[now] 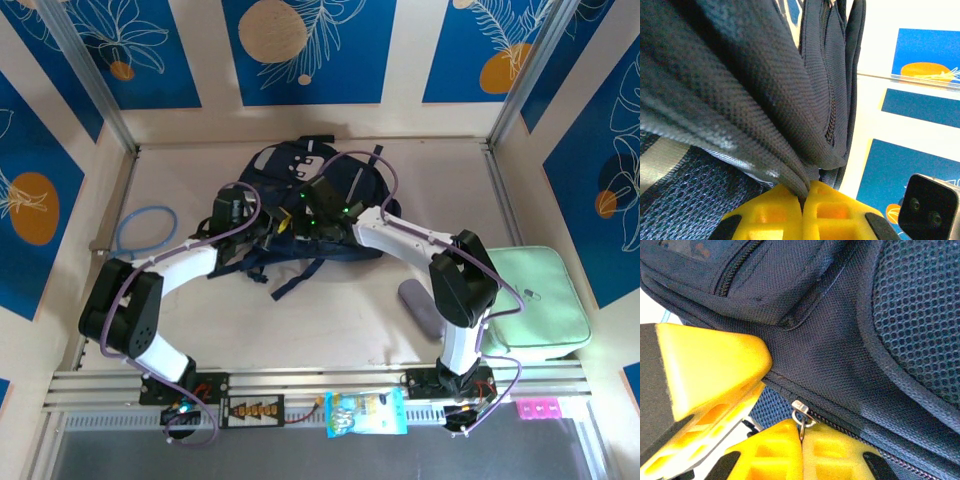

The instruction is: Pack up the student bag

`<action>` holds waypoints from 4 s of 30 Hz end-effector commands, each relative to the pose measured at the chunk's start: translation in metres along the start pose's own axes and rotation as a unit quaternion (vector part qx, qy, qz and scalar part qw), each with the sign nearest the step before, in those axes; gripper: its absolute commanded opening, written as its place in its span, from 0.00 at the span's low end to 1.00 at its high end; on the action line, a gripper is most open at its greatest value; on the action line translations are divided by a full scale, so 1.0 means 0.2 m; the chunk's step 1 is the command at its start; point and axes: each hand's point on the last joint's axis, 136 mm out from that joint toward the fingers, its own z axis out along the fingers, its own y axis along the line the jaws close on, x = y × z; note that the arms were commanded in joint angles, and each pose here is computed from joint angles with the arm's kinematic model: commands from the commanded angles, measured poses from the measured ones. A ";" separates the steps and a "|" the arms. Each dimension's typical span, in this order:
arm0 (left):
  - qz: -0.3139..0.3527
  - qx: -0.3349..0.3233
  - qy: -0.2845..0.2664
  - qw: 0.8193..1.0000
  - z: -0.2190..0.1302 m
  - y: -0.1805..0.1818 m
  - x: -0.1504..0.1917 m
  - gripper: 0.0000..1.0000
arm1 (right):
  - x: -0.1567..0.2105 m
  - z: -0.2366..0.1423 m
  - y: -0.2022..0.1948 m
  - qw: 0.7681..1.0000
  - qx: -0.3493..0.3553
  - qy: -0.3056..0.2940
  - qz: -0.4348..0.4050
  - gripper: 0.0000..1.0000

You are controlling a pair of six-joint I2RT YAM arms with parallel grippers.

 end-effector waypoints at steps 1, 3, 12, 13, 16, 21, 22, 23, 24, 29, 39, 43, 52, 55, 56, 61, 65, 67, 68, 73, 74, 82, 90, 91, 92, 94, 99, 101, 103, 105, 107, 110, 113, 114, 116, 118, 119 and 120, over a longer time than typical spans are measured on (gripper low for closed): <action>0.030 0.027 0.015 0.999 0.02 -0.07 0.03 0.00 | 0.05 -0.10 0.05 0.999 -0.019 0.033 -0.001 0.04; 0.031 0.025 0.012 0.999 0.02 -0.06 0.03 0.00 | 0.06 -0.11 0.00 0.999 0.000 0.039 0.005 0.04; 0.041 0.010 -0.005 0.999 -0.03 -0.03 -0.03 0.00 | 0.19 -0.20 -0.32 0.994 0.100 0.054 0.005 0.05; 0.042 0.008 -0.007 0.999 -0.03 -0.03 -0.04 0.00 | 0.20 -0.21 -0.37 0.992 0.118 0.054 0.003 0.06; 0.045 0.008 -0.007 0.999 -0.04 -0.02 -0.04 0.00 | 0.22 -0.22 -0.50 0.985 0.161 0.056 0.003 0.06; 0.045 0.011 -0.003 0.999 -0.04 -0.03 -0.03 0.00 | 0.18 -0.20 -0.49 0.987 0.157 0.044 -0.010 0.13; 0.045 0.011 -0.002 0.999 -0.04 -0.03 -0.03 0.00 | 0.17 -0.19 -0.47 0.988 0.148 0.040 -0.016 0.16; 0.044 0.012 -0.001 0.999 -0.04 -0.03 -0.03 0.00 | 0.16 -0.18 -0.45 0.989 0.142 0.038 -0.021 0.18; 0.043 0.013 -0.001 0.999 -0.04 -0.03 -0.03 0.00 | 0.15 -0.16 -0.44 0.990 0.137 0.036 -0.027 0.19; 0.044 0.017 0.002 0.999 -0.04 -0.05 -0.03 0.00 | 0.12 -0.12 -0.41 0.989 0.140 0.033 -0.043 0.23; 0.044 0.021 0.002 0.999 -0.03 -0.06 -0.03 0.00 | 0.15 -0.09 -0.40 0.989 0.135 0.042 -0.051 0.17; 0.043 0.013 -0.009 0.999 -0.05 -0.04 -0.06 0.00 | 0.11 -0.15 -0.45 0.986 0.158 0.018 -0.040 0.07; 0.049 -0.018 -0.032 0.998 -0.12 0.08 -0.19 0.00 | 0.12 -0.29 -0.77 0.984 0.165 -0.013 0.063 0.05; 0.059 -0.029 -0.030 0.997 -0.12 0.11 -0.21 0.00 | 0.10 -0.34 -0.77 0.986 0.154 -0.023 0.065 0.05; 0.064 -0.033 -0.028 0.997 -0.12 0.11 -0.21 0.00 | 0.08 -0.35 -0.75 0.987 0.149 -0.027 0.059 0.05; 0.097 -0.065 -0.031 0.993 -0.13 0.14 -0.25 0.29 | -0.02 -0.38 -0.54 0.995 0.087 -0.043 0.004 0.00; 0.115 -0.092 -0.047 0.988 -0.22 0.18 -0.30 0.47 | -0.08 -0.38 -0.33 0.997 0.042 -0.044 -0.046 0.00; 0.122 -0.098 -0.055 0.986 -0.28 0.18 -0.31 0.53 | -0.10 -0.37 -0.22 0.996 0.016 -0.042 -0.072 0.00; 0.121 -0.100 -0.059 0.986 -0.31 0.19 -0.31 0.58 | -0.10 -0.36 -0.17 0.996 0.004 -0.041 -0.082 0.00; 0.100 -0.070 -0.076 0.990 -0.44 0.16 -0.24 0.66 | -0.11 -0.26 0.03 0.994 -0.037 -0.022 -0.103 0.00; 0.094 -0.061 -0.080 0.990 -0.46 0.15 -0.22 0.67 | -0.11 -0.25 0.06 0.993 -0.044 -0.020 -0.105 0.00; 0.015 0.012 -0.063 0.998 -0.43 0.12 -0.09 0.62 | -0.05 -0.12 0.25 0.989 -0.089 0.014 -0.121 0.00; -0.002 0.059 -0.051 0.997 -0.31 0.07 -0.09 0.55 | 0.00 -0.12 0.33 0.985 -0.119 0.031 -0.121 0.00; -0.003 0.068 -0.048 0.997 -0.30 0.06 -0.09 0.55 | 0.01 -0.11 0.33 0.985 -0.119 0.033 -0.120 0.00; -0.005 0.073 -0.049 0.996 -0.29 0.05 -0.10 0.55 | 0.02 -0.11 0.33 0.985 -0.119 0.034 -0.121 0.00; -0.008 0.080 -0.053 0.995 -0.29 0.05 -0.10 0.56 | 0.02 -0.11 0.32 0.985 -0.117 0.035 -0.119 0.00; -0.015 0.062 -0.070 0.996 -0.29 0.12 -0.12 0.55 | 0.03 -0.10 0.30 0.987 -0.108 0.036 -0.112 0.00; -0.014 0.048 -0.069 0.996 -0.29 0.15 -0.12 0.52 | 0.03 -0.10 0.30 0.987 -0.108 0.037 -0.111 0.00; -0.013 0.041 -0.067 0.997 -0.28 0.16 -0.12 0.46 | 0.03 -0.10 0.30 0.987 -0.111 0.037 -0.110 0.00; -0.016 0.038 -0.066 0.997 -0.27 0.17 -0.12 0.42 | 0.03 -0.10 0.32 0.986 -0.119 0.038 -0.112 0.00; -0.013 0.035 -0.064 0.997 -0.25 0.16 -0.13 0.40 | 0.04 -0.11 0.33 0.985 -0.125 0.040 -0.114 0.00; -0.011 0.034 -0.061 0.998 -0.22 0.15 -0.15 0.38 | 0.04 -0.11 0.33 0.984 -0.125 0.040 -0.119 0.00; -0.004 0.030 -0.061 0.998 -0.20 0.15 -0.17 0.31 | 0.06 -0.10 0.31 0.985 -0.112 0.042 -0.127 0.00; 0.001 0.028 -0.058 0.998 -0.19 0.14 -0.17 0.26 | 0.06 -0.11 0.30 0.985 -0.106 0.042 -0.129 0.00; 0.009 0.027 -0.054 0.998 -0.19 0.13 -0.19 0.18 | 0.07 -0.12 0.26 0.986 -0.087 0.035 -0.140 0.00; 0.008 0.025 -0.054 0.998 -0.19 0.15 -0.22 0.10 | 0.07 -0.13 0.19 0.986 -0.056 0.022 -0.155 0.00; 0.008 0.026 -0.055 0.998 -0.19 0.15 -0.23 0.06 | 0.07 -0.13 0.15 0.987 -0.043 0.021 -0.156 0.00; 0.007 0.025 -0.053 0.998 -0.19 0.16 -0.23 0.02 | 0.07 -0.13 0.10 0.987 -0.030 0.020 -0.154 0.00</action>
